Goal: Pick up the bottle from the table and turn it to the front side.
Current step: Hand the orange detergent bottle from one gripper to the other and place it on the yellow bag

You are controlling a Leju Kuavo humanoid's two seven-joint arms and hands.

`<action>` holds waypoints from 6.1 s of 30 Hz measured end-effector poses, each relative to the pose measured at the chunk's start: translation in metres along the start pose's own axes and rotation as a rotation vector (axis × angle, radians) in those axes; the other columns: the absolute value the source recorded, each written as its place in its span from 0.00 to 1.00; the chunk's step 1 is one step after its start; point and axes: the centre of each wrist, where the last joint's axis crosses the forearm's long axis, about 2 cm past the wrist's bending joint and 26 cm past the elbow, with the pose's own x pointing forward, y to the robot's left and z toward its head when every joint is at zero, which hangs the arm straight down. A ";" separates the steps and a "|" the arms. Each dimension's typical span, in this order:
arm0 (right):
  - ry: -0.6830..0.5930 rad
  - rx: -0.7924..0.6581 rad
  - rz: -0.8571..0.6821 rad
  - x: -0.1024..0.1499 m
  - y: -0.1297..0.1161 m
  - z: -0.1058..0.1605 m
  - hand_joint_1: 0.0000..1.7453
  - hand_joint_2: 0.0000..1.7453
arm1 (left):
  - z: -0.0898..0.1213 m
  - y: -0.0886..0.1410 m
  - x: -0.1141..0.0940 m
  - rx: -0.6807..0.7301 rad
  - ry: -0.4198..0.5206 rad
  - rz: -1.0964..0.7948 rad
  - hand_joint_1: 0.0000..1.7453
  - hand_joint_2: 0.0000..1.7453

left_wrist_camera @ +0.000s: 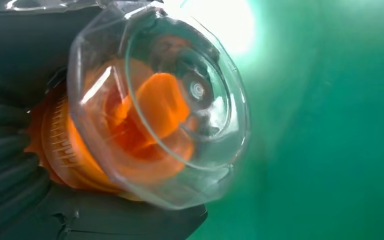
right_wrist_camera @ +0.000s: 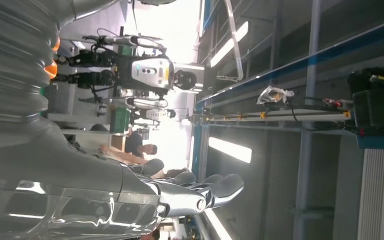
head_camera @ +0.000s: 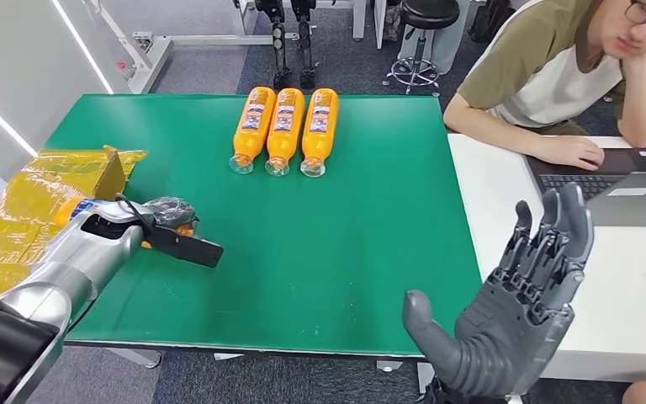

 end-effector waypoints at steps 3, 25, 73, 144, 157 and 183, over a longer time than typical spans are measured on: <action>0.003 -0.006 0.009 0.000 -0.001 0.002 0.00 1.00 | 0.000 -0.001 0.000 -0.030 0.062 0.007 1.00 1.00; 0.002 -0.007 0.011 0.000 -0.001 0.002 0.00 1.00 | 0.005 -0.011 -0.015 -0.060 0.154 0.029 1.00 1.00; 0.002 -0.007 0.011 0.000 -0.001 0.002 0.00 1.00 | 0.005 -0.012 -0.016 -0.063 0.155 0.031 1.00 1.00; 0.002 -0.007 0.011 0.000 -0.001 0.003 0.00 1.00 | 0.005 -0.012 -0.016 -0.063 0.156 0.031 1.00 1.00; 0.002 -0.007 0.011 0.000 -0.001 0.003 0.00 1.00 | 0.005 -0.012 -0.016 -0.065 0.157 0.033 1.00 1.00; 0.002 -0.007 0.011 0.000 -0.001 0.003 0.00 1.00 | 0.005 -0.012 -0.016 -0.066 0.157 0.033 1.00 1.00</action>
